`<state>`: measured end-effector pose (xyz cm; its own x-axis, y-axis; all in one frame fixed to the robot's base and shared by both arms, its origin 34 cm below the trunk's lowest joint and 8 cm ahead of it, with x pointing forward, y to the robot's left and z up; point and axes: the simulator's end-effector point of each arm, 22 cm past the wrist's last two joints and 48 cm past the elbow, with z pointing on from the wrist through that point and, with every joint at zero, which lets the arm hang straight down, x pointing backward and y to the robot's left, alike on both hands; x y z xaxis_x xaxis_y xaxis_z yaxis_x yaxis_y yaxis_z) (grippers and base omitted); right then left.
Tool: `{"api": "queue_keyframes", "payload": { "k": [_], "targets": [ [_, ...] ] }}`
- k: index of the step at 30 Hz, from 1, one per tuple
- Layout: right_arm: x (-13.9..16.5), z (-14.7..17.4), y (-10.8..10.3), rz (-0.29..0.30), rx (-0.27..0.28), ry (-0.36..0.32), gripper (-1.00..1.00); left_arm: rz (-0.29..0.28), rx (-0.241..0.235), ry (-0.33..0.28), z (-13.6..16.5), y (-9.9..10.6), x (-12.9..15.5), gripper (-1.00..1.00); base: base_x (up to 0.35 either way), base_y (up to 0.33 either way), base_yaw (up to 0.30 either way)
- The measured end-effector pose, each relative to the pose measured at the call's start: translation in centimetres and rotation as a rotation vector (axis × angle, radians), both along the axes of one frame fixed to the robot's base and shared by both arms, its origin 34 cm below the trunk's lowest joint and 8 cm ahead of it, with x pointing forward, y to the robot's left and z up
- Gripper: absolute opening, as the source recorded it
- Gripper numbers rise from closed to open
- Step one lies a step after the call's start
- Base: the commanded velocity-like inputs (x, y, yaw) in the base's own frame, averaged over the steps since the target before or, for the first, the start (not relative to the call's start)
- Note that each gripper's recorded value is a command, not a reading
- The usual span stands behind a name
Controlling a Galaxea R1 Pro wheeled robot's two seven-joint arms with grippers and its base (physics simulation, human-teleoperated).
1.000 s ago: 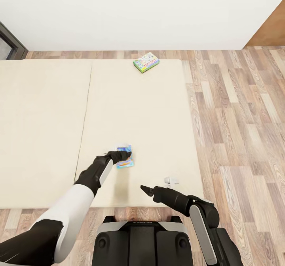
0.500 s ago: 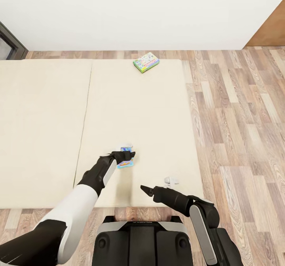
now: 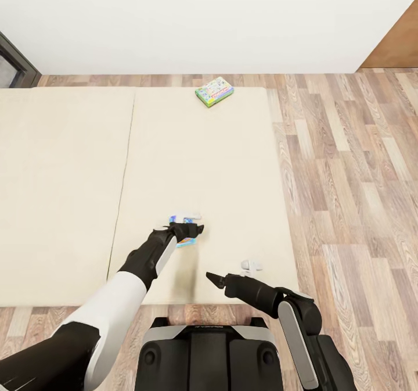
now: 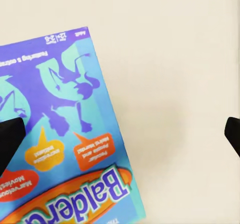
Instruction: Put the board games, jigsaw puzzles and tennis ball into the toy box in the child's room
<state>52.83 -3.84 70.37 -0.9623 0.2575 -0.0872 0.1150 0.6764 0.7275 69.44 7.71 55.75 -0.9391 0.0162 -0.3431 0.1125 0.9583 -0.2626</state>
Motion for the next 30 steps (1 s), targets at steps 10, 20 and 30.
{"api": "queue_keyframes", "payload": {
  "k": [10, 20, 30],
  "targets": [
    [0.0, -0.1, -0.1, 0.0, -0.005, 0.002, 1.0, 0.033, 0.1, -0.001, -0.5, 2.3, 0.2, 1.0, 0.0, 0.0, 0.0],
    [-0.1, -0.2, -0.2, 0.0, -0.012, 0.002, 1.0, 0.062, 0.171, 0.001, -0.9, 4.6, 0.3, 1.0, 0.0, 0.0, 0.0],
    [0.2, 0.0, 0.8, -0.01, -0.004, 0.003, 1.0, 0.073, 0.177, 0.021, -1.1, 4.2, -0.8, 1.0, 0.0, 0.0, 0.0]
  ]
}}
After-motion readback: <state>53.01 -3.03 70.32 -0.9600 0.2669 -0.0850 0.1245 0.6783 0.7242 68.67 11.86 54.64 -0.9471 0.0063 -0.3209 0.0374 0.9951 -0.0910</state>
